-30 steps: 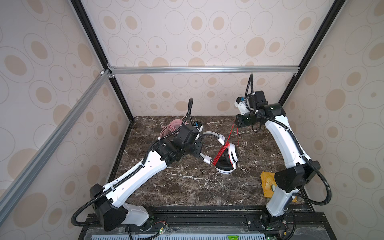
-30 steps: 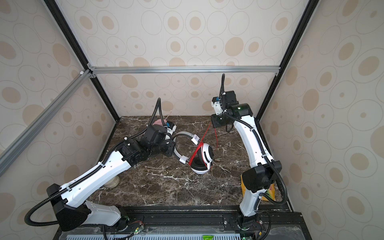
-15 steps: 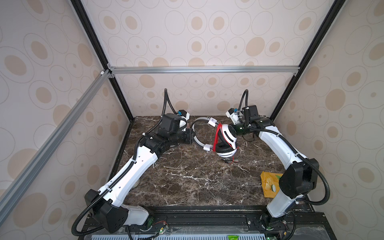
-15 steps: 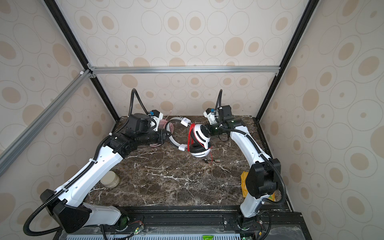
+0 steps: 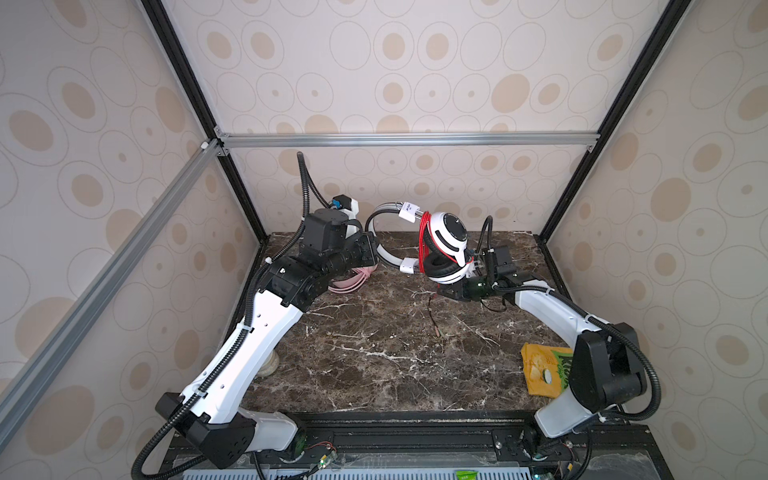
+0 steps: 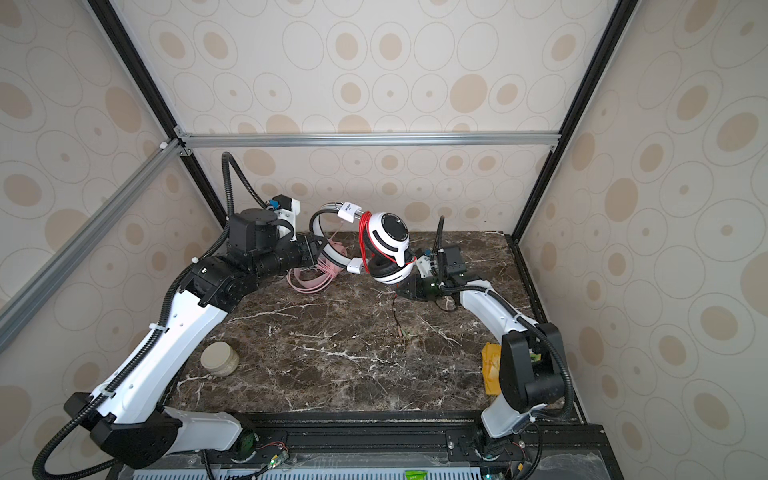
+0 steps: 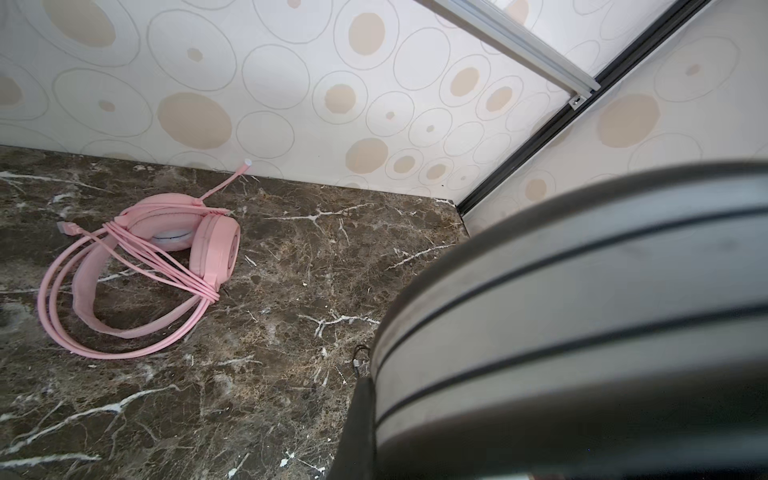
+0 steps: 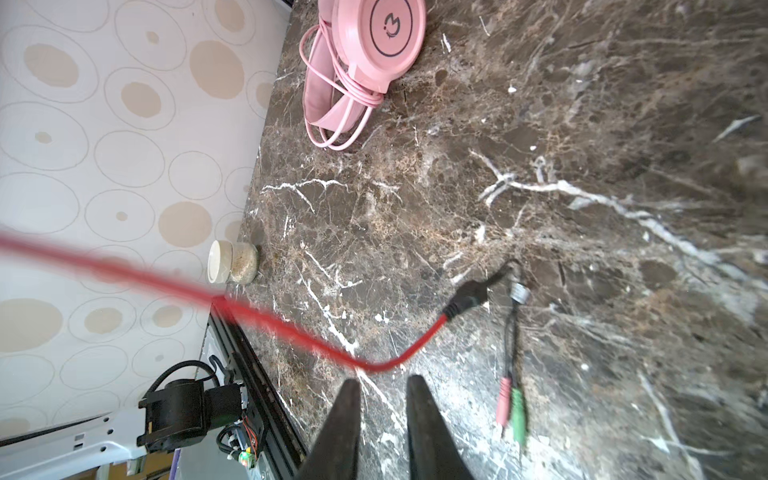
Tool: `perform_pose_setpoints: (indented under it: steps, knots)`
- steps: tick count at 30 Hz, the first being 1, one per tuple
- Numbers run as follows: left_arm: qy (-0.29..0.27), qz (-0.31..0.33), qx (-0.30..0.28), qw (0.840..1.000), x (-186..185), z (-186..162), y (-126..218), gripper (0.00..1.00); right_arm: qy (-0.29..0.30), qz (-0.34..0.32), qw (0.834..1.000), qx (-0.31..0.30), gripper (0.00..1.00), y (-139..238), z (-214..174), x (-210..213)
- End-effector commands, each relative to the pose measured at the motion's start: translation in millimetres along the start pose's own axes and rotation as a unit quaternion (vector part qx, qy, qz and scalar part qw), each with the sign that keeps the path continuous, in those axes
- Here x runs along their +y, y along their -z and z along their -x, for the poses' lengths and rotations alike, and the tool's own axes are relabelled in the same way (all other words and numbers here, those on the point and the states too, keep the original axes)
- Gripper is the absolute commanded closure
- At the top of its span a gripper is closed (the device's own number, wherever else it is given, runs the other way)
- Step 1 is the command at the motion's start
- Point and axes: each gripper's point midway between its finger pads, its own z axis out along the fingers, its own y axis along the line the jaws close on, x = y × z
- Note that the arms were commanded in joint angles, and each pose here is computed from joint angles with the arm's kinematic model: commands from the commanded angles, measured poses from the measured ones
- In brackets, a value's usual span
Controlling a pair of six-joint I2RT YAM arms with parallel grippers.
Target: Wrap the headphones
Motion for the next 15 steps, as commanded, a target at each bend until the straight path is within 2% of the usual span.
perform_pose_setpoints:
  steps: [1,9,15]
  knots:
    - [0.025,-0.036,-0.061,0.997,-19.2,34.8,23.1,1.0,0.02,-0.025,0.999,-0.007,0.71,13.0,-10.0,-0.3]
    - [0.026,-0.033,-0.071,0.997,-19.9,41.8,28.0,1.0,0.028,-0.067,0.997,-0.011,0.53,13.5,-30.9,-18.6]
    - [0.029,-0.035,-0.09,0.995,-26.9,58.9,36.7,1.0,0.042,-0.053,0.998,0.009,0.52,-12.3,-46.9,-2.8]
